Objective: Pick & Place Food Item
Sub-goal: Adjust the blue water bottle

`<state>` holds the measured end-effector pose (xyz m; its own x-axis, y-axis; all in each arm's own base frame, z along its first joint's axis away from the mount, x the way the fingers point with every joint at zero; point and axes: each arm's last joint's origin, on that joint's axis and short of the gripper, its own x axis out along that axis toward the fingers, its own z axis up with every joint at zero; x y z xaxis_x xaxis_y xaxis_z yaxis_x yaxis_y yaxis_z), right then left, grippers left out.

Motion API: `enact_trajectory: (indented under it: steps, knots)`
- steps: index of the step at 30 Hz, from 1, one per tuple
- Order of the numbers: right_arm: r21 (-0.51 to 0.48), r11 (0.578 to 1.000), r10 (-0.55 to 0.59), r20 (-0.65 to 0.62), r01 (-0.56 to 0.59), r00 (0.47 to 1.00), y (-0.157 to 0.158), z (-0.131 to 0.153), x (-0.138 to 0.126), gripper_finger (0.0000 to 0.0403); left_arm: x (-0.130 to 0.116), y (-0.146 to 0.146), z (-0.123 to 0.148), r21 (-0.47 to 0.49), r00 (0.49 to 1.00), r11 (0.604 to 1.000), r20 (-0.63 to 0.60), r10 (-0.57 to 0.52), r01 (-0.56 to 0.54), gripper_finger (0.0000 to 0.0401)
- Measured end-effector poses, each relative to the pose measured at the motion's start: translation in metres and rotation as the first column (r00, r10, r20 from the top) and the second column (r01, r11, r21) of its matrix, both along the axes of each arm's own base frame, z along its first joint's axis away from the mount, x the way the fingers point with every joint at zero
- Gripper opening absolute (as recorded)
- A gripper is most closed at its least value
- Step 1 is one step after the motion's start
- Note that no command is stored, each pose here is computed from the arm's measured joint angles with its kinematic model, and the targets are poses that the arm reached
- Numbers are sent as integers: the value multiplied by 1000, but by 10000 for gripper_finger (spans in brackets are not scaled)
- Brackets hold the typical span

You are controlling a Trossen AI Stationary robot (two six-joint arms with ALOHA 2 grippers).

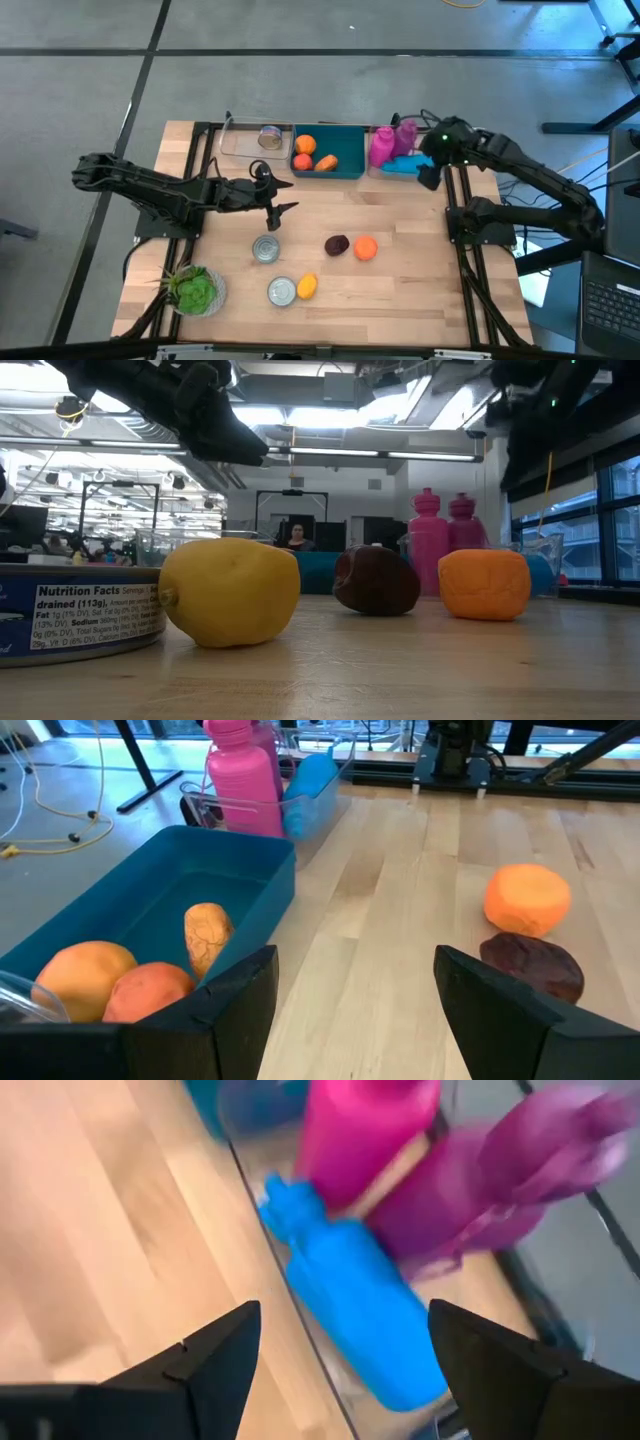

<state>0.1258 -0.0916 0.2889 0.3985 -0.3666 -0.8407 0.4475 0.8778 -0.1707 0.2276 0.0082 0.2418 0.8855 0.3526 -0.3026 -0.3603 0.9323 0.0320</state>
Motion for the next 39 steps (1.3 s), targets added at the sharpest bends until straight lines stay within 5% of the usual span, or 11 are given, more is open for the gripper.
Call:
enact_trajectory:
  steps: [11,27,39]
  knots:
    - [23,1000,-18,-121,21,992,-6,-47,7,263,0,0,0,13,1000,1000,-5,-3,3,260]
    - [17,999,-30,-241,35,970,-18,-69,20,221,0,0,0,14,1000,1000,-6,-2,2,260]
    - [29,999,-17,-265,25,964,-20,-73,23,126,0,0,-1,14,1000,1000,-13,-2,2,260]
